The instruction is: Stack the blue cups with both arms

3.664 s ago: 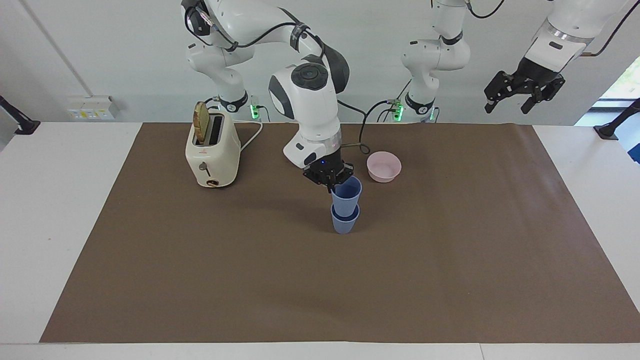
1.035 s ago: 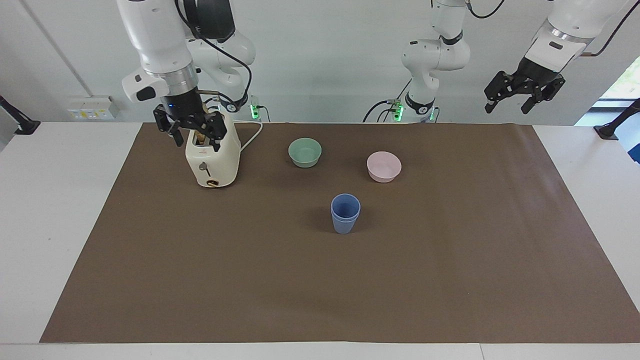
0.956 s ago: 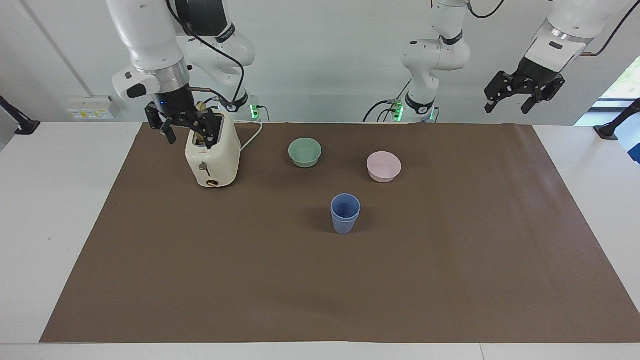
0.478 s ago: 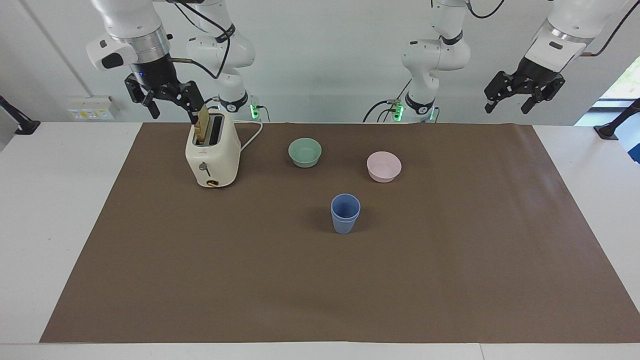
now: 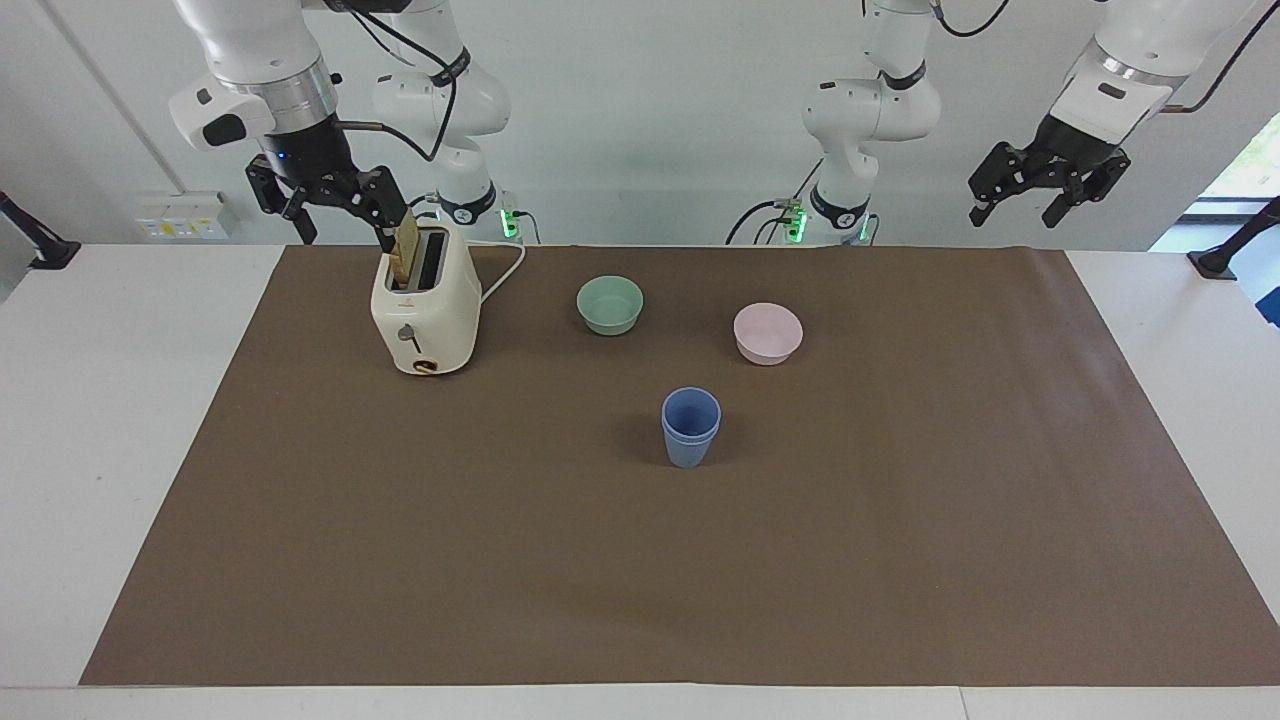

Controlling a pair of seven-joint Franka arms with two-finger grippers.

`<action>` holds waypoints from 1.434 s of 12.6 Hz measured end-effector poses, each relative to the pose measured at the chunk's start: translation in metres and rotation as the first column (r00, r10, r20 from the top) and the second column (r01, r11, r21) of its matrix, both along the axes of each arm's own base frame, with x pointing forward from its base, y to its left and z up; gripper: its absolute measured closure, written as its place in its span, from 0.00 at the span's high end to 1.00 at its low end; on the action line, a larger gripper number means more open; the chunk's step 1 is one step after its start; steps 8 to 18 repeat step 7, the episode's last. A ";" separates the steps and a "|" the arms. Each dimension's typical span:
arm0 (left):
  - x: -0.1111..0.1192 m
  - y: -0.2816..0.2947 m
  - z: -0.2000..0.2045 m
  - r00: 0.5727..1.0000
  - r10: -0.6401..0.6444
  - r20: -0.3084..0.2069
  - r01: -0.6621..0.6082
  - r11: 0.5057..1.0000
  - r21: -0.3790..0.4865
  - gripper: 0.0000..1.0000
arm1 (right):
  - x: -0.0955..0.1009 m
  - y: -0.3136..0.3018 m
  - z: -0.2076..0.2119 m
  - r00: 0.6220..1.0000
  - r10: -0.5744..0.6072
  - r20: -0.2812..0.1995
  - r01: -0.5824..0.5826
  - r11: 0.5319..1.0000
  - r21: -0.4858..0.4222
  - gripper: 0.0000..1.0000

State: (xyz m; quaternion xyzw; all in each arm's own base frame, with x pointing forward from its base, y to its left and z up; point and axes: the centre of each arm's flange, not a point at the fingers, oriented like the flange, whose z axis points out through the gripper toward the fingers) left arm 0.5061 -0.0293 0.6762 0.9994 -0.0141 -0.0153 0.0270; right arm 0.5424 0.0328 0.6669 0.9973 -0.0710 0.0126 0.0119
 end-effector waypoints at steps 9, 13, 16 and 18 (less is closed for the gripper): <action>0.000 0.000 0.000 1.000 0.000 0.000 0.000 1.000 0.000 1.00 | -0.002 0.000 -0.001 1.000 0.001 -0.012 -0.001 1.000 -0.001 1.00; 0.000 0.000 0.000 1.000 0.000 0.000 0.000 1.000 0.000 1.00 | -0.002 0.000 -0.001 1.000 0.001 -0.012 -0.001 1.000 -0.001 1.00; 0.000 0.000 0.000 1.000 0.000 0.000 0.000 1.000 0.000 1.00 | -0.002 0.000 -0.001 1.000 0.001 -0.012 -0.001 1.000 -0.001 1.00; 0.000 0.000 0.000 1.000 0.000 0.000 0.000 1.000 0.000 1.00 | -0.002 0.000 -0.001 1.000 0.001 -0.012 -0.001 1.000 -0.001 1.00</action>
